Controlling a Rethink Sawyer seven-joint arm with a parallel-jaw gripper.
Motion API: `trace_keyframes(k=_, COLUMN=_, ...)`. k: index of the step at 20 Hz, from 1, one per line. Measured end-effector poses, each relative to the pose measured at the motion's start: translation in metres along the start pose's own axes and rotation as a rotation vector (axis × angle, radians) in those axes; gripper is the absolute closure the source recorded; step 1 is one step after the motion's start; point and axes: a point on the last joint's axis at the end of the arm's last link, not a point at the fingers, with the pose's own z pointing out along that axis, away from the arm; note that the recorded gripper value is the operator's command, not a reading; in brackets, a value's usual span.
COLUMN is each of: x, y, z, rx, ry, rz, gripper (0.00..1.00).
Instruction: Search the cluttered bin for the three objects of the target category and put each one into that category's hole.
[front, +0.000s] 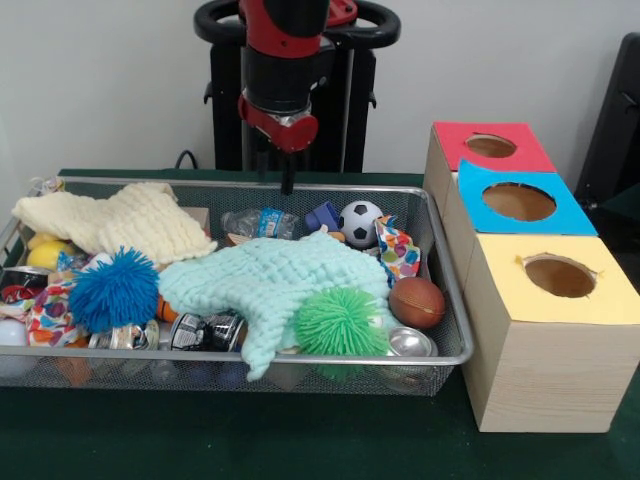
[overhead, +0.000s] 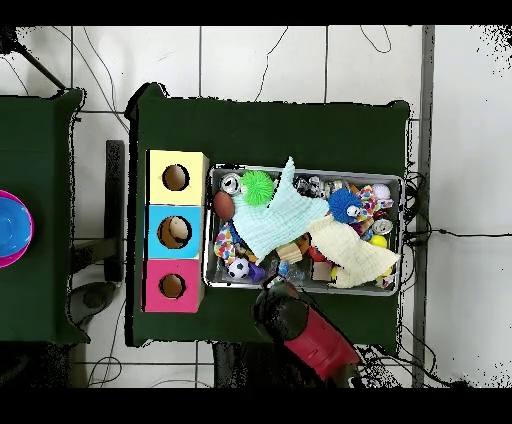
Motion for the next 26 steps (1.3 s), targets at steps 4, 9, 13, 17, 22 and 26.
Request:
trace_keyframes(k=4, x=0.009, y=0.001, z=-0.015, rx=0.014, ry=0.038, rz=-0.014, gripper=0.00)
trace_keyframes(k=9, x=0.002, y=0.002, z=-0.038, rx=-0.004, ry=0.044, rz=-0.001, gripper=0.00)
trace_keyframes(k=13, x=-0.016, y=-0.005, z=-0.043, rx=-0.024, ry=0.017, rz=0.035, gripper=0.00)
trace_keyframes(k=17, x=-0.037, y=-0.012, z=-0.038, rx=-0.045, ry=-0.047, rz=0.069, gripper=0.00)
trace_keyframes(k=22, x=-0.059, y=-0.015, z=-0.030, rx=-0.069, ry=-0.148, rz=0.082, gripper=0.00)
trace_keyframes(k=26, x=-0.071, y=-0.016, z=-0.020, rx=-0.086, ry=-0.225, rz=0.087, gripper=0.00)
